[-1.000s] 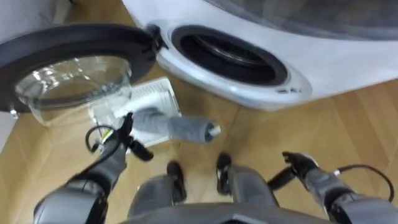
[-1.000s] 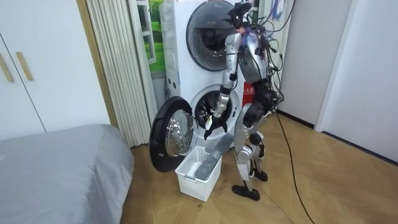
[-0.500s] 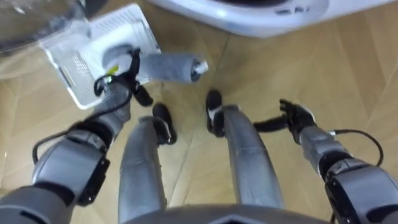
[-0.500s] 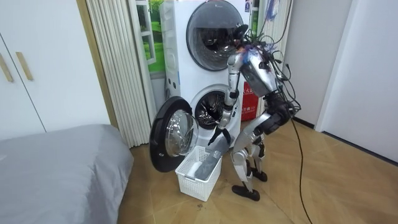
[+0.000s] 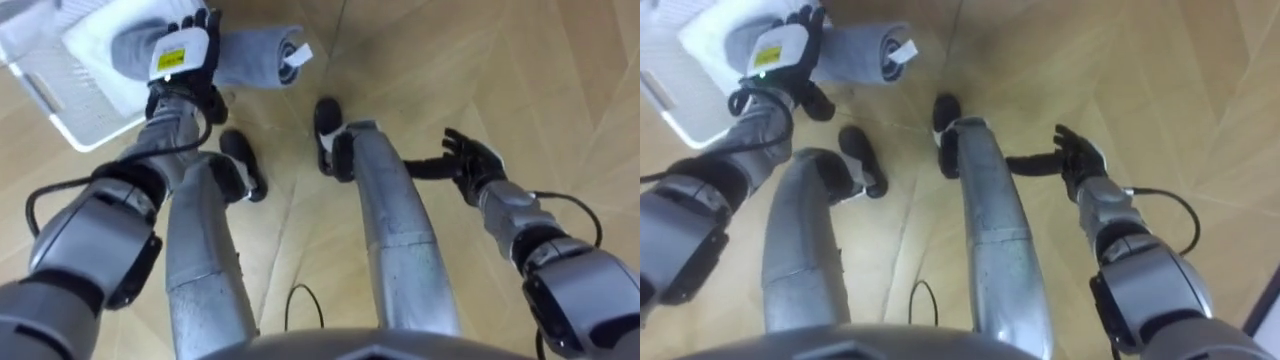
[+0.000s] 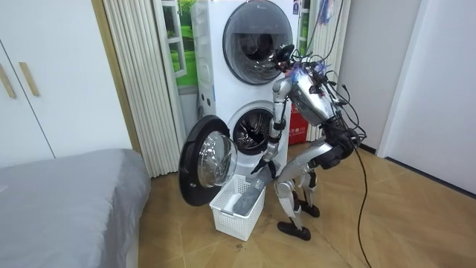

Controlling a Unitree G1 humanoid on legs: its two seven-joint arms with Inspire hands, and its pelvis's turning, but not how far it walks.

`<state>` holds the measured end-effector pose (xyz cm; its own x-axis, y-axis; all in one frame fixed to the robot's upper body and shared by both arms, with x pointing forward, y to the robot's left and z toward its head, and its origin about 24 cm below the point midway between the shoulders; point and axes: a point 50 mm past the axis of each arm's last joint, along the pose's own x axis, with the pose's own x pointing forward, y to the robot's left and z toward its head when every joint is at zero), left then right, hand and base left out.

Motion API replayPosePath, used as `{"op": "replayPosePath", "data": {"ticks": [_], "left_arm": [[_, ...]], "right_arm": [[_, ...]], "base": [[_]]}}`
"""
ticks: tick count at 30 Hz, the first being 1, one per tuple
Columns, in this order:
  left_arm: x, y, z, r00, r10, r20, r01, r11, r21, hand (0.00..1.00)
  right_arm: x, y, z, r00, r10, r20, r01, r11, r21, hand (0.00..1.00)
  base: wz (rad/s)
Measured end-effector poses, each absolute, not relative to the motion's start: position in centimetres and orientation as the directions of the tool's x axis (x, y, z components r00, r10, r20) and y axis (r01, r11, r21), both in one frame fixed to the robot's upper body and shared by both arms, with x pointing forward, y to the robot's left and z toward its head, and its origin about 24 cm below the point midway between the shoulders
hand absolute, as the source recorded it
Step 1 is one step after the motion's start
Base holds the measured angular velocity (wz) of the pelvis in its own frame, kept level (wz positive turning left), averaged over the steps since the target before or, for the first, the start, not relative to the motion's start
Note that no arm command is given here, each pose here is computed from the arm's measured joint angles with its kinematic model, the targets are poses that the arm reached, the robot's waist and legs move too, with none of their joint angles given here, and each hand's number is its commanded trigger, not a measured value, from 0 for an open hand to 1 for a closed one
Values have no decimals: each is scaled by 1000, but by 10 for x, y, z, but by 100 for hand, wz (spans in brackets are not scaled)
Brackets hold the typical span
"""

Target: Put towel into washing machine

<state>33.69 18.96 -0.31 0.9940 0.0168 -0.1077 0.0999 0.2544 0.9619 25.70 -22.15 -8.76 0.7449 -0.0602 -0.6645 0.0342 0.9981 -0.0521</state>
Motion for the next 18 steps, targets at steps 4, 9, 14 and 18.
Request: {"op": "replayPosePath", "data": {"ticks": [4, 9, 14, 18], "left_arm": [[337, 190, -2, 997, 1, -79, 77, 213, 974, 0], [336, 187, -2, 996, -40, -82, 87, 158, 984, 0], [338, 183, -1, 995, -63, -83, 91, 139, 986, 100], [339, 182, 0, 995, -69, -78, 87, 139, 986, 100]], "right_arm": [[257, -222, -87, 749, -59, -660, 62, 998, -18, 0], [258, -220, -86, 762, -37, -646, 52, 999, 5, 0], [258, -216, -87, 763, -25, -646, 41, 999, 11, 0], [259, -213, -87, 768, -14, -640, 26, 1000, 10, 0]], "base": [[-3], [-2], [-3], [-1]]}}
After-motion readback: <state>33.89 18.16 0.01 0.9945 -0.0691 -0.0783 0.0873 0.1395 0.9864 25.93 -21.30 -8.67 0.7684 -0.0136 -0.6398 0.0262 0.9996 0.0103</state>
